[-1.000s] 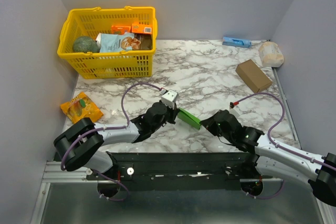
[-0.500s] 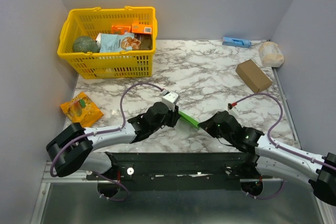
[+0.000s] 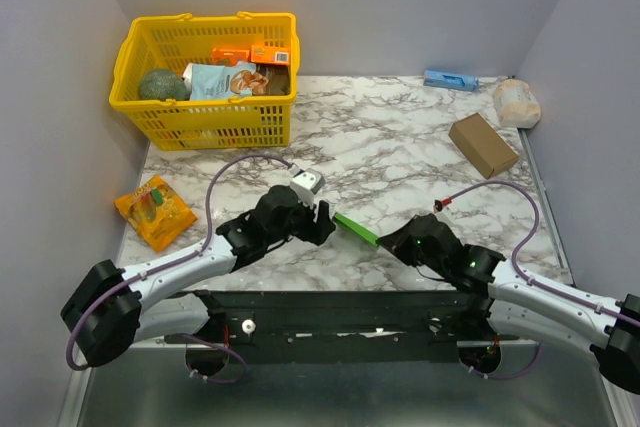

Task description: Fold the paper box

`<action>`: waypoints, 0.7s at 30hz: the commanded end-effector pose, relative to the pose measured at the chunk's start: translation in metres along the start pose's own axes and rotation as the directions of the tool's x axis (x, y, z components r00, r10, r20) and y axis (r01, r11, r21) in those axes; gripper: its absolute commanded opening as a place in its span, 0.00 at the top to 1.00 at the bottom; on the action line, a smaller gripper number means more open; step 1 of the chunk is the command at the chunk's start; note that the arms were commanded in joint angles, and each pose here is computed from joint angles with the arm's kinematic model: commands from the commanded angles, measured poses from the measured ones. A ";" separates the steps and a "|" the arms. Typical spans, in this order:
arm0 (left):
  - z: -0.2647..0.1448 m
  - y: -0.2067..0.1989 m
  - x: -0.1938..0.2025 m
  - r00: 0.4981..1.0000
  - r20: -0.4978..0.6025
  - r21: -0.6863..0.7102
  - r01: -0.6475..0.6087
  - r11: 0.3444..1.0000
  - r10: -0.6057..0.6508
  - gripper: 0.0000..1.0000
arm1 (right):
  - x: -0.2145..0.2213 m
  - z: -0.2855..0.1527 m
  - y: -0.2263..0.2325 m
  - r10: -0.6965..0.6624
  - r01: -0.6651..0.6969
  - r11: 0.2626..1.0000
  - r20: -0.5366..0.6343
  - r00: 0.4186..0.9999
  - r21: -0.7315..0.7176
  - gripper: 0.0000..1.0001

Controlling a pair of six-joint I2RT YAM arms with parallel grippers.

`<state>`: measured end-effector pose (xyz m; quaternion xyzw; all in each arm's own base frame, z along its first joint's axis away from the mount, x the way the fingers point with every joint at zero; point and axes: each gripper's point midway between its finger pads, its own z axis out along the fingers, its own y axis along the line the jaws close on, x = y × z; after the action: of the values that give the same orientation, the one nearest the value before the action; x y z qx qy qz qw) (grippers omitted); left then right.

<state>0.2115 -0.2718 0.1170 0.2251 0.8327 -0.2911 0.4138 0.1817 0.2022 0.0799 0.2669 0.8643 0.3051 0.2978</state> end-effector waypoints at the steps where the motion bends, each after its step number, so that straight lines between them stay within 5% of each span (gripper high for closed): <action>1: -0.008 -0.015 -0.052 0.983 0.115 0.134 0.127 0.983 -0.142 0.24 | 0.011 -0.006 -0.106 -0.123 0.132 0.933 -0.048 0.991 0.335 0.77; 6: 0.008 -0.014 -0.064 0.970 0.103 0.186 0.198 0.962 -0.220 0.20 | 0.009 -0.006 -0.104 -0.125 0.132 0.933 -0.042 0.991 0.336 0.77; 21: 0.032 -0.006 -0.019 0.950 -0.032 0.175 0.311 0.934 -0.311 0.22 | 0.007 -0.005 -0.101 -0.123 0.127 0.931 -0.035 0.992 0.342 0.77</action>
<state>0.2415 -0.2993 0.1244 0.1362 0.8318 -0.4075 0.3514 0.1810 0.2014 0.0800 0.2727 0.8623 0.3073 0.2961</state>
